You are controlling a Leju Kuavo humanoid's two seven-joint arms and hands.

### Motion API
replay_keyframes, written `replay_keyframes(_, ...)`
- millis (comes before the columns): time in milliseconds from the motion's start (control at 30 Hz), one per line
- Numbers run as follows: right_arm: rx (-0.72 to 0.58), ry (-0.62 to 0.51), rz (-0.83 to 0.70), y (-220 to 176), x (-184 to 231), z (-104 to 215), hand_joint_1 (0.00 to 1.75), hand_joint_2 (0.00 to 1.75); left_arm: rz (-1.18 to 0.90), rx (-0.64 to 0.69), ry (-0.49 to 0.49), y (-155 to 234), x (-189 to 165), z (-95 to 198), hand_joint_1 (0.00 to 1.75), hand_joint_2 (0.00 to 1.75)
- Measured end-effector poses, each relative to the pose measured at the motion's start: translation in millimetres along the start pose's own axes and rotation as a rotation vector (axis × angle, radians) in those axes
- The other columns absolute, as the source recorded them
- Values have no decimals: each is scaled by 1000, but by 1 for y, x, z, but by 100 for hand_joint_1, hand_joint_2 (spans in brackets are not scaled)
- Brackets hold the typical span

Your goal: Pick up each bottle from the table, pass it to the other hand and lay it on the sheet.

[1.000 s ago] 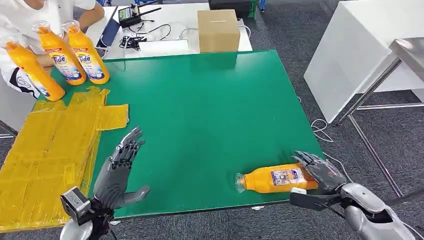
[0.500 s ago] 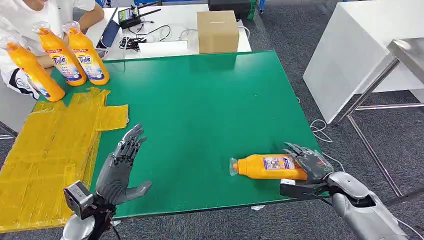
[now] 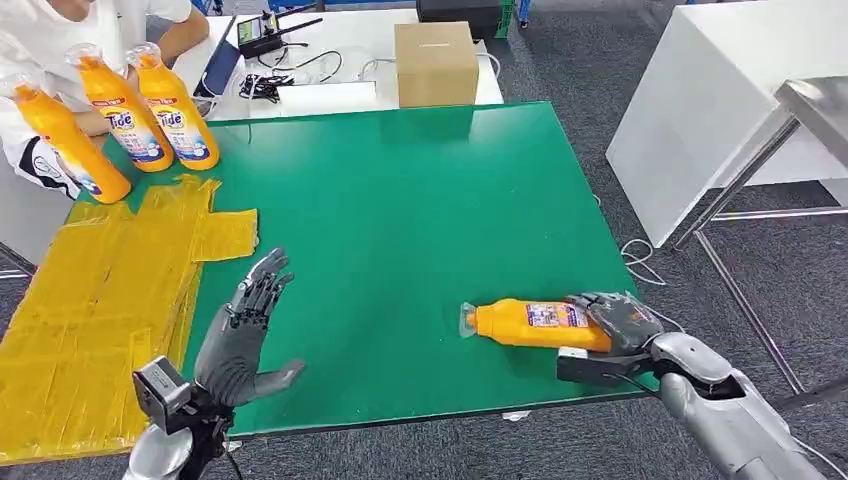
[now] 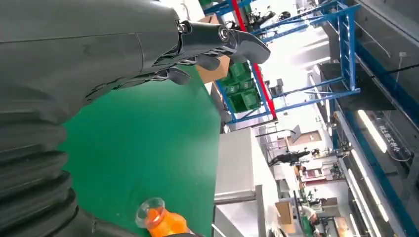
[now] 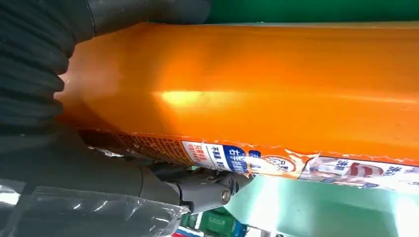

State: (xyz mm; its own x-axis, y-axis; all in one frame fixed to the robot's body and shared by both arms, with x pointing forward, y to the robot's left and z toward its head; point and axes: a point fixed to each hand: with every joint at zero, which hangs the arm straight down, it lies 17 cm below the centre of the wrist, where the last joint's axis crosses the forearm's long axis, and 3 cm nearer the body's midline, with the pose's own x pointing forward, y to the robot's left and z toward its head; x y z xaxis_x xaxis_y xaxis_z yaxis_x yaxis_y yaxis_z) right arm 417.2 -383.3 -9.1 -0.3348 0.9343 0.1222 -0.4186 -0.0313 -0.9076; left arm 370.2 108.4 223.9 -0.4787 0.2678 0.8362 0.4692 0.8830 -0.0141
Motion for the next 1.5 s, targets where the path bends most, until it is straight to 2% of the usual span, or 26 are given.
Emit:
replay_keyframes(100, -61, -5, 16, -9, 3, -2, 175, 175, 2, 2, 1, 0, -1, 0, 0, 175)
replay_keyframes(233, -278, -19, -17, -33, 31, -12, 175, 175, -29, -7, 38, -1, -8, 0, 0, 175)
replay_keyframes(300, -447, -12, -138, -61, 51, -17, 175, 175, -54, -20, 63, -5, -13, -1, 0, 175)
replay_keyframes(400, -637, 10, -429, -100, 64, -23, 175, 175, -77, -50, 96, -14, -21, -9, 0, 175)
replay_keyframes(533, -814, -19, -738, -135, 82, -28, 175, 175, -78, -84, 103, -28, -27, -28, 0, 175)
replay_keyframes(833, -932, -78, -1018, -163, 114, -39, 175, 175, -68, -175, 105, -60, -29, -54, 0, 175)
replay_keyframes(1267, -935, -113, -1093, -171, 133, -48, 175, 175, -59, -206, 114, -71, -33, -61, 0, 175)
replay_keyframes(1367, -917, -161, -1129, -174, 147, -54, 175, 175, -28, -212, 122, -71, -32, -66, 0, 175)
replay_keyframes(1500, -850, -296, -1183, -177, 192, -66, 175, 175, 27, -229, 143, -71, -33, -75, 0, 175)
